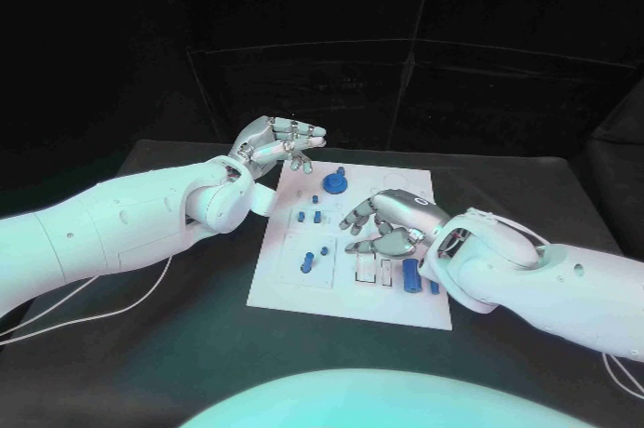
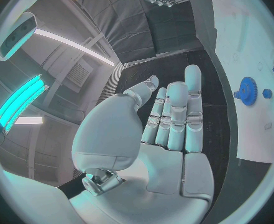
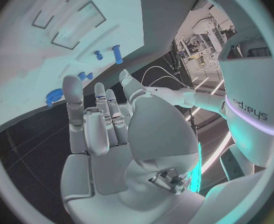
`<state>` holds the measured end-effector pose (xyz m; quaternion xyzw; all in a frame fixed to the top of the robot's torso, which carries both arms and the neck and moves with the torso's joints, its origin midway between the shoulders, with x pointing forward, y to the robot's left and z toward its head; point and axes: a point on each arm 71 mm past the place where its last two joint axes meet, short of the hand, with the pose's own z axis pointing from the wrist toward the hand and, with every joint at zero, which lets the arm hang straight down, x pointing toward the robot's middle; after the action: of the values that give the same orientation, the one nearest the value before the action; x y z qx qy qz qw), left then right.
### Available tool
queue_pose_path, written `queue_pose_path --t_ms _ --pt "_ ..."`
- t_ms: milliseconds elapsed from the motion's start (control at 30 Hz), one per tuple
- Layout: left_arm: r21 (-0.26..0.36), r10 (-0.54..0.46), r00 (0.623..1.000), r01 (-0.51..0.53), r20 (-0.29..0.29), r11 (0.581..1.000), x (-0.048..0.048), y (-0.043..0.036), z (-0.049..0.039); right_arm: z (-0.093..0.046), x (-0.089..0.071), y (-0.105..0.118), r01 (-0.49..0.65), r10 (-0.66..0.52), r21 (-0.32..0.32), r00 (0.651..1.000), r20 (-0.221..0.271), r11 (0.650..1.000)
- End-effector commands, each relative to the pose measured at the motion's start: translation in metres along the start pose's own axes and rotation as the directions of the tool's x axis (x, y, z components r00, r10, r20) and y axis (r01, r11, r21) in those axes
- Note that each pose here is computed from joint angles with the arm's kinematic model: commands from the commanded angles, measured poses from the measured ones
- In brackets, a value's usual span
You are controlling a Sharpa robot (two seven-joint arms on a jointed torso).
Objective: Assemble the parts on the task board
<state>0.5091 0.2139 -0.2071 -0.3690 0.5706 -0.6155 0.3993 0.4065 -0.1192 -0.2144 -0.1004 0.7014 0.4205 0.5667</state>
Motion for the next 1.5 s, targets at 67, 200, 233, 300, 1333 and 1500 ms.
queue_pose_path --t_ms 67,200,233,300,1333,1500 --pt "0.003 -0.005 1.0 0.005 -0.004 1.0 -0.0009 -0.001 -0.0003 -0.019 -0.013 -0.02 -0.17 0.167 0.147 0.985 0.03 0.974" --pt "0.003 -0.005 1.0 0.005 -0.003 1.0 -0.0011 -0.001 -0.0006 -0.032 -0.017 -0.03 -0.192 0.192 0.214 0.981 0.018 0.958" --pt "0.003 -0.005 1.0 0.005 -0.003 1.0 -0.001 -0.001 -0.0006 -0.034 -0.018 -0.032 -0.195 0.197 0.228 0.98 0.014 0.954" --pt "0.003 -0.006 1.0 0.006 -0.005 1.0 -0.0003 -0.001 -0.0004 -0.037 -0.018 -0.034 -0.196 0.2 0.247 0.98 0.006 0.949" --pt "-0.003 -0.005 1.0 0.005 -0.004 1.0 -0.0024 -0.0004 -0.0033 -0.081 -0.004 -0.069 0.057 0.022 0.601 0.992 -0.123 0.797" --pt "-0.003 -0.005 1.0 0.005 -0.004 1.0 -0.0026 -0.0003 -0.0035 -0.079 0.004 -0.067 0.065 0.029 0.596 0.989 -0.147 0.8"
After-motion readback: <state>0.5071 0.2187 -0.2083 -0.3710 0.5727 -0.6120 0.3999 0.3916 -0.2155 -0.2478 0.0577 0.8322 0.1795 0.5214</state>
